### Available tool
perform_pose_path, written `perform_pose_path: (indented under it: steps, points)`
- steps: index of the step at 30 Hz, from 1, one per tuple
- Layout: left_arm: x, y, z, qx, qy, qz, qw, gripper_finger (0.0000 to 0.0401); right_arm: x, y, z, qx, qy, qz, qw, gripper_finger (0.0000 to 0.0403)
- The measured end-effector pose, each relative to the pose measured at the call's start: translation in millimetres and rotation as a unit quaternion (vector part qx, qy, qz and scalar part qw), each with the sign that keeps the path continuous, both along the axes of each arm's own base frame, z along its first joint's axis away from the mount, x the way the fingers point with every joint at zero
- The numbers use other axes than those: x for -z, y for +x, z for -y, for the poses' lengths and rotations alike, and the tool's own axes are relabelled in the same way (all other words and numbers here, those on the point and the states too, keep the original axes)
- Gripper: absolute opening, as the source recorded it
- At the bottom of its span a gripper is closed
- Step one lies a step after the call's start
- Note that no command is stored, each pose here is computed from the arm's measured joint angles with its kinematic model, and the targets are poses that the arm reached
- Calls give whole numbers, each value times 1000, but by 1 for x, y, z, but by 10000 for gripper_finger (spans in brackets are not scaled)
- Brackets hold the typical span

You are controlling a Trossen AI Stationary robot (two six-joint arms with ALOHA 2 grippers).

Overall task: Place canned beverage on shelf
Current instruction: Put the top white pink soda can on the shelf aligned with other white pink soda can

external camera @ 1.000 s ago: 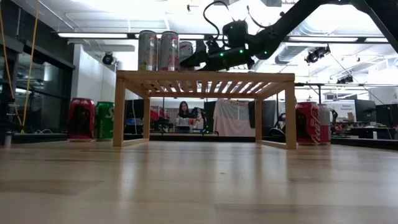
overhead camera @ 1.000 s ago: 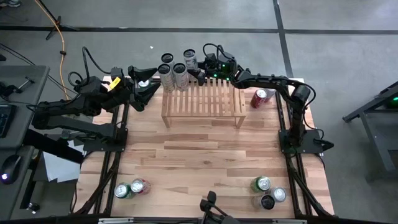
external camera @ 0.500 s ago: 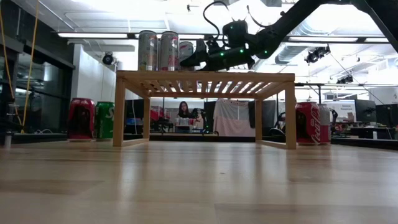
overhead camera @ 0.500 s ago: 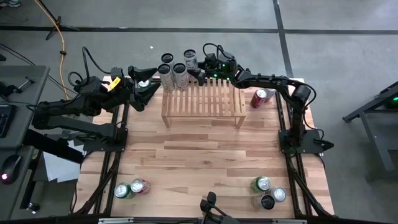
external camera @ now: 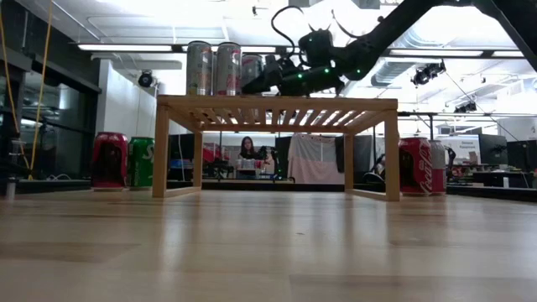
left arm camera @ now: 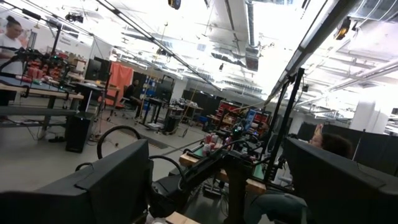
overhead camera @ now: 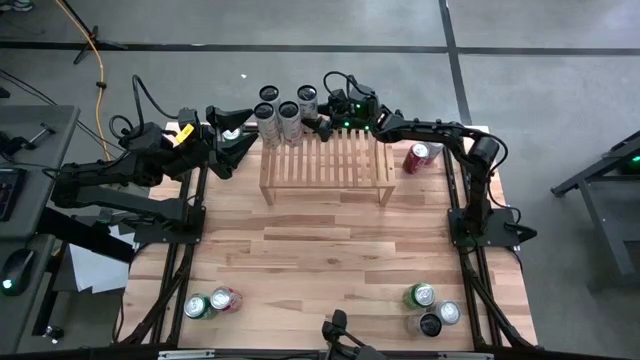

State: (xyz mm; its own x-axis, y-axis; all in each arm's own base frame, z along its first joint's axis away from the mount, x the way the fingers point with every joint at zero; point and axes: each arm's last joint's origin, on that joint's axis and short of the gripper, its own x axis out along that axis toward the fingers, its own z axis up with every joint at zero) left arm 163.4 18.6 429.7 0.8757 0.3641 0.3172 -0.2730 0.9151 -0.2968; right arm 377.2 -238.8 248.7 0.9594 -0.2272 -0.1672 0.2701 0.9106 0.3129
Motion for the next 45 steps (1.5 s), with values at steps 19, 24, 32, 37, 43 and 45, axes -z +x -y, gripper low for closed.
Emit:
perform_pose_path:
  steps: [19, 24, 32, 37, 43, 45]
  points:
    - [0, 0, 0, 4, -10, 5, 1000, 367, -40, -45, -15, -17, -41, -128, 991, 319]
    - [0, 0, 0, -3, 8, -2, 1000, 367, -61, -66, -19, -1, -18, -138, 990, 319]
    - [0, 0, 0, -7, 11, -4, 1000, 367, -108, -85, -43, 5, -14, -62, 998, 319]
    - [0, 0, 0, -9, 14, -6, 1000, 367, -114, -80, -58, -40, -33, -55, 997, 319]
    - [0, -1, 0, -11, 18, -7, 1000, 367, -112, -72, -72, 2, -80, -82, 993, 301]
    - [0, -1, 0, -12, 21, -8, 1000, 367, -112, -71, -72, 39, -93, -92, 991, 267]
